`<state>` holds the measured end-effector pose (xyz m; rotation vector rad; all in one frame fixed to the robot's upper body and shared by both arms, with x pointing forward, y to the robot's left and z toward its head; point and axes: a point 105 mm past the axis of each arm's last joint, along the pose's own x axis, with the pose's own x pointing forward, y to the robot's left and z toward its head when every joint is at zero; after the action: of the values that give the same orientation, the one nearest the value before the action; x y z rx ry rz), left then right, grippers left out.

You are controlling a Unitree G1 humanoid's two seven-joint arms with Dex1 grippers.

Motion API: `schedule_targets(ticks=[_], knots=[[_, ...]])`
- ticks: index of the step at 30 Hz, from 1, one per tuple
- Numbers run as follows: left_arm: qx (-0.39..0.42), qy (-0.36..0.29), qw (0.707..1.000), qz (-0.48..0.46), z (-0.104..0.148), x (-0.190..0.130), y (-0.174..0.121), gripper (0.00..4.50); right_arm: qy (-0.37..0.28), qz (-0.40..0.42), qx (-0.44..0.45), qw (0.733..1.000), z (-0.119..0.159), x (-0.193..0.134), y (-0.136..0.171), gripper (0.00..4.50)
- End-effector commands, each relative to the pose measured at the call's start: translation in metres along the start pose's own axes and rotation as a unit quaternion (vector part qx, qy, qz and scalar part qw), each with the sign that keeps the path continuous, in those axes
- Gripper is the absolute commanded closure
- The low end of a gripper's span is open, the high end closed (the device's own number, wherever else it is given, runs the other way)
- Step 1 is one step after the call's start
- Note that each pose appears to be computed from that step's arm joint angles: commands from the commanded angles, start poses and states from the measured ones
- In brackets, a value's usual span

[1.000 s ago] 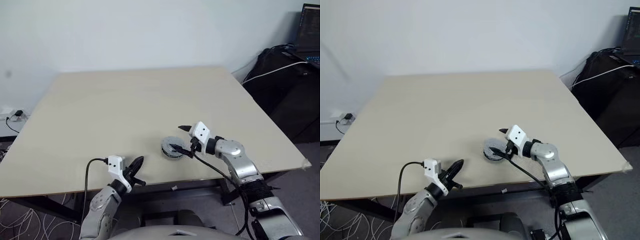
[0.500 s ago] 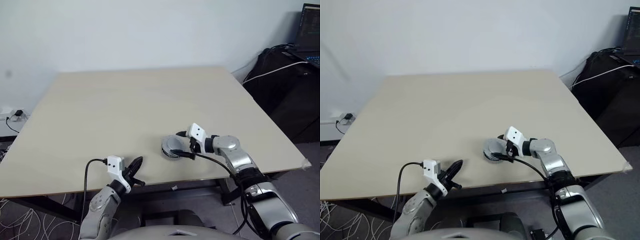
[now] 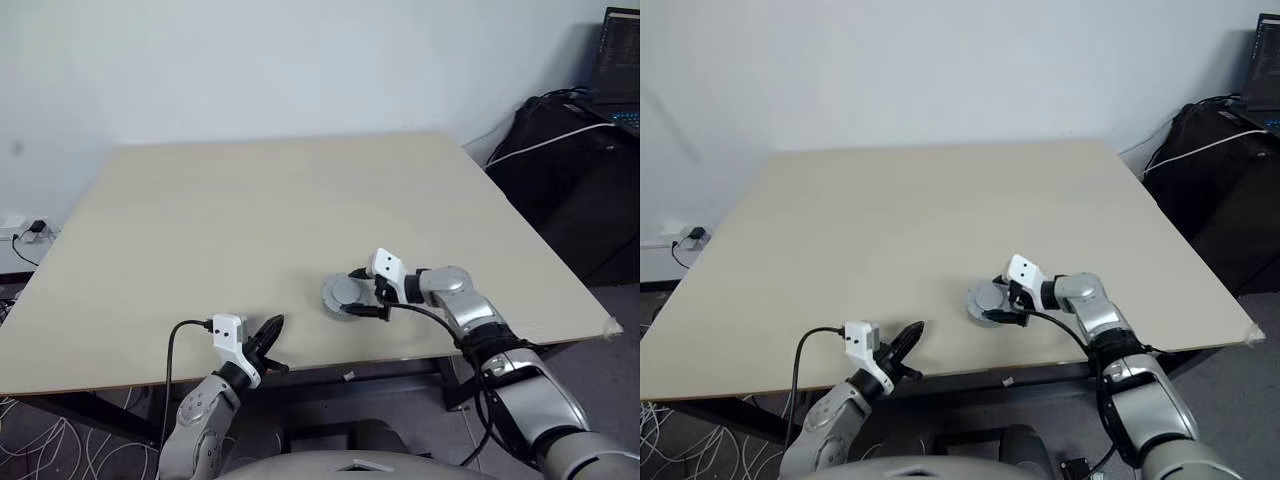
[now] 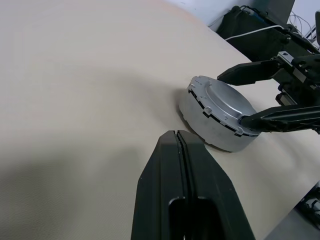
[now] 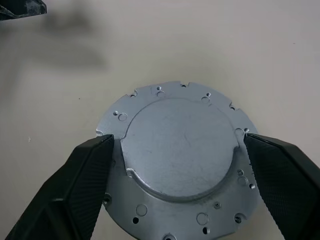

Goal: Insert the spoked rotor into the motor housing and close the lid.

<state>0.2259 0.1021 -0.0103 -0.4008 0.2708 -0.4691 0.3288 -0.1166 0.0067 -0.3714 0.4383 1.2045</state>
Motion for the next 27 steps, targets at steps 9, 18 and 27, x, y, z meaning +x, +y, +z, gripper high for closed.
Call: schedule_targets(ticks=[9,18,27], knots=[[0.015,-0.031,0.999,-0.006,0.016,0.001,-0.005,4.50,0.006,0.005,0.013,1.000,0.001,0.002,0.000,1.21],[0.011,-0.030,0.999,-0.007,0.015,0.001,-0.006,4.50,-0.044,-0.019,0.094,0.994,0.006,0.007,0.023,1.21],[0.009,-0.027,1.000,-0.013,0.014,0.003,-0.008,4.50,-0.019,-0.053,0.100,0.993,-0.007,0.014,0.039,1.21]])
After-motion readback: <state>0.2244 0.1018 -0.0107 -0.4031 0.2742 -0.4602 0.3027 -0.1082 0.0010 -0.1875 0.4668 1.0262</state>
